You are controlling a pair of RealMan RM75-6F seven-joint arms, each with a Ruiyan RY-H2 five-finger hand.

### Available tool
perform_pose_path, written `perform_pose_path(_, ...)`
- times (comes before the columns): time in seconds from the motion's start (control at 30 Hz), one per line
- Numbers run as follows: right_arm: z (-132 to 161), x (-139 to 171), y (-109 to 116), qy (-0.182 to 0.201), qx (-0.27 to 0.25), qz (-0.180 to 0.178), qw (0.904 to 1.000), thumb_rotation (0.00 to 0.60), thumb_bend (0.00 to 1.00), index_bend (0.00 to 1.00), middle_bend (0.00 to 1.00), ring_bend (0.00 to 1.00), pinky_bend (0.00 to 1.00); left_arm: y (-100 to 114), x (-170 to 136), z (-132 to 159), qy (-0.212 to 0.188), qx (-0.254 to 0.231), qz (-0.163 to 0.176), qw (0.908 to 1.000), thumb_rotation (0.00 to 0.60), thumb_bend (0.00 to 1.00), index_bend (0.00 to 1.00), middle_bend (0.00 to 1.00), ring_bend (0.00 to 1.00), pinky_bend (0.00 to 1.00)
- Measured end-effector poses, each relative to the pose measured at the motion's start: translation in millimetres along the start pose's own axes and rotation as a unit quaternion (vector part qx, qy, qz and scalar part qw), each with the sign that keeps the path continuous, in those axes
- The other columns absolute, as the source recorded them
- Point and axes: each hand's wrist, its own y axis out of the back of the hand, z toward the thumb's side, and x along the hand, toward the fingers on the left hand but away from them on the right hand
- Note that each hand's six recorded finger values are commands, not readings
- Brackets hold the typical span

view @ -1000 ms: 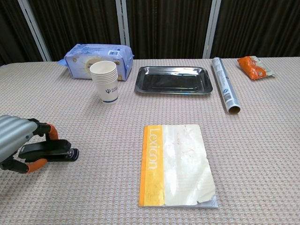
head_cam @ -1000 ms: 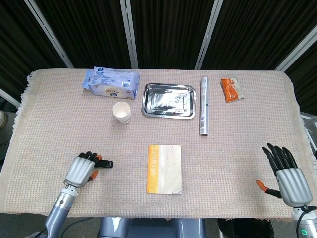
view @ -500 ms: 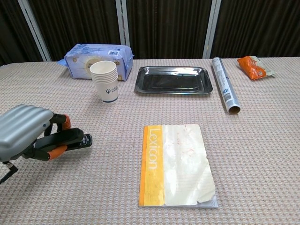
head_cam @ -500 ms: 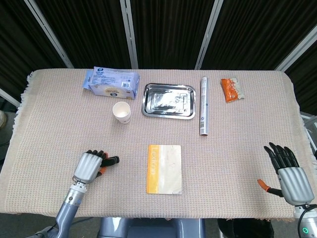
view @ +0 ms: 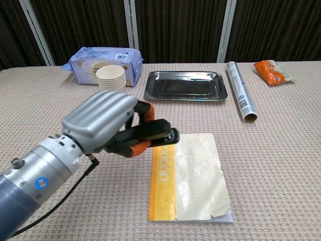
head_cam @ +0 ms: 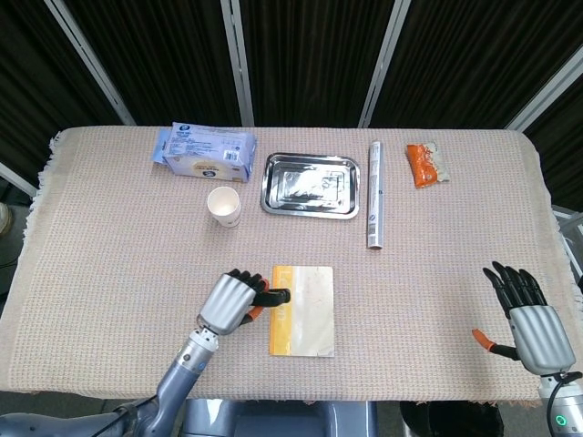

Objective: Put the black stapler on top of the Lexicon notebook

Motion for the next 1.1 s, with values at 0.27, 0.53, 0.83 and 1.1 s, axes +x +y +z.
perform_pose_path(0.27,-2,4,9,0.003,-0.010,-0.014,0.9998,0.509,0.17,0.00,0.00,0.00,0.00,-16,28,46,-0.036,0.009,-0.017,0.9992,0.600,0.43,0.70,0.61,0.54,0.60)
perform_pose_path(0.53,-2,8,14,0.007,-0.014,-0.021,0.9996,0.520,0.17,0.00,0.00,0.00,0.00,-33,40,65,-0.047,0.020,-0.034,0.9981,0.600,0.38,0.63,0.57,0.53,0.59)
perform_pose_path(0.83,-3,12,18,0.006,-0.013,-0.031,0.9994,0.514,0.17,0.00,0.00,0.00,0.00,-45,38,71,-0.055,0.020,-0.065,0.9961,0.600,0.22,0.10,0.26,0.32,0.52)
perform_pose_path(1.1,-2,12,19,0.004,-0.011,-0.036,0.9993,0.517,0.17,0.00,0.00,0.00,0.00,-39,32,64,-0.059,0.022,-0.090,0.9940,0.600,0.19,0.00,0.16,0.23,0.47)
